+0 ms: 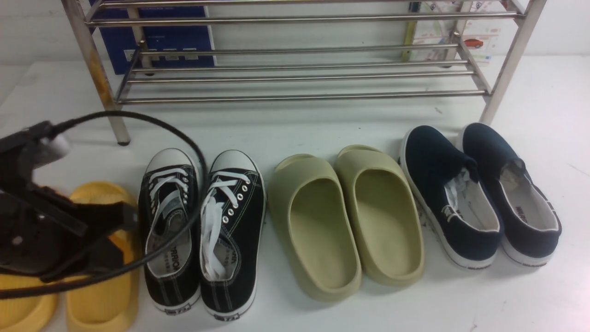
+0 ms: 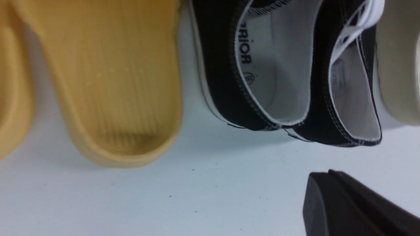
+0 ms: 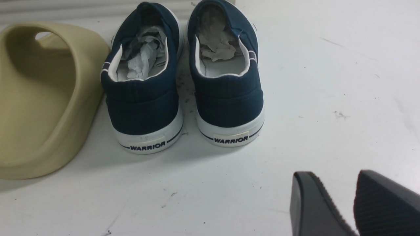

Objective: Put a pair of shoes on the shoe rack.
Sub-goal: Use the left arm to grab the shoe closest to it

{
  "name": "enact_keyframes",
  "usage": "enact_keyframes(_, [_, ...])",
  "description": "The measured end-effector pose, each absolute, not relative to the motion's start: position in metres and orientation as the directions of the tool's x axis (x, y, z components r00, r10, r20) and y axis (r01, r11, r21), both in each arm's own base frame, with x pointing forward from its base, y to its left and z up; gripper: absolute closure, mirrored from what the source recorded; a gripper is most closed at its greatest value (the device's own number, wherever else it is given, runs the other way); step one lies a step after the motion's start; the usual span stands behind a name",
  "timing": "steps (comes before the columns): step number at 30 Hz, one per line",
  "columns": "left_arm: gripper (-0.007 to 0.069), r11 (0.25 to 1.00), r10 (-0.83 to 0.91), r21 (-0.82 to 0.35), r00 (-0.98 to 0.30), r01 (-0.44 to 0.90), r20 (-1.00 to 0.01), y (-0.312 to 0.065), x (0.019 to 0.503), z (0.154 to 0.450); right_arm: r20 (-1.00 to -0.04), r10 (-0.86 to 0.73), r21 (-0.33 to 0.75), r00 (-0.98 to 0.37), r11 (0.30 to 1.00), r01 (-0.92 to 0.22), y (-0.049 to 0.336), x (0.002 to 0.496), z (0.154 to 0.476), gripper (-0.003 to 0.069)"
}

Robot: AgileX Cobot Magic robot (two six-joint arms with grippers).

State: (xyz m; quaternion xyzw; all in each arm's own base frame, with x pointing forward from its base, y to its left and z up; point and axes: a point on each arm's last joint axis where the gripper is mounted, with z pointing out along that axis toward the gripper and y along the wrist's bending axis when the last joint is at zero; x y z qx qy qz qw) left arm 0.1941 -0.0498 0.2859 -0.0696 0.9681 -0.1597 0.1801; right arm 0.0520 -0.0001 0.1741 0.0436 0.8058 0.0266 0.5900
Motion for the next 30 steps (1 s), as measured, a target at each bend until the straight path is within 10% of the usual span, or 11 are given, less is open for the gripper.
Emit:
enact_keyframes(9, [0.0627, 0.979, -0.133, -0.191, -0.935, -0.073, -0.328, -0.079, 0.207, 0.266, -0.949, 0.102, 0.094, -0.3, 0.995, 0.039, 0.0, 0.052, 0.174, 0.0419])
enact_keyframes(21, [0.026, 0.966, -0.245, 0.0, -0.911, -0.26, -0.333, -0.076, 0.255, 0.207, -0.949, 0.102, 0.094, -0.3, 0.995, 0.039, 0.0, 0.052, 0.174, 0.0419])
enact_keyframes(30, [0.0438, 0.96, -0.275, -0.042, -0.906, -0.277, -0.321, -0.084, 0.268, 0.186, -0.949, 0.102, 0.094, -0.3, 0.995, 0.039, 0.0, 0.052, 0.174, 0.0419])
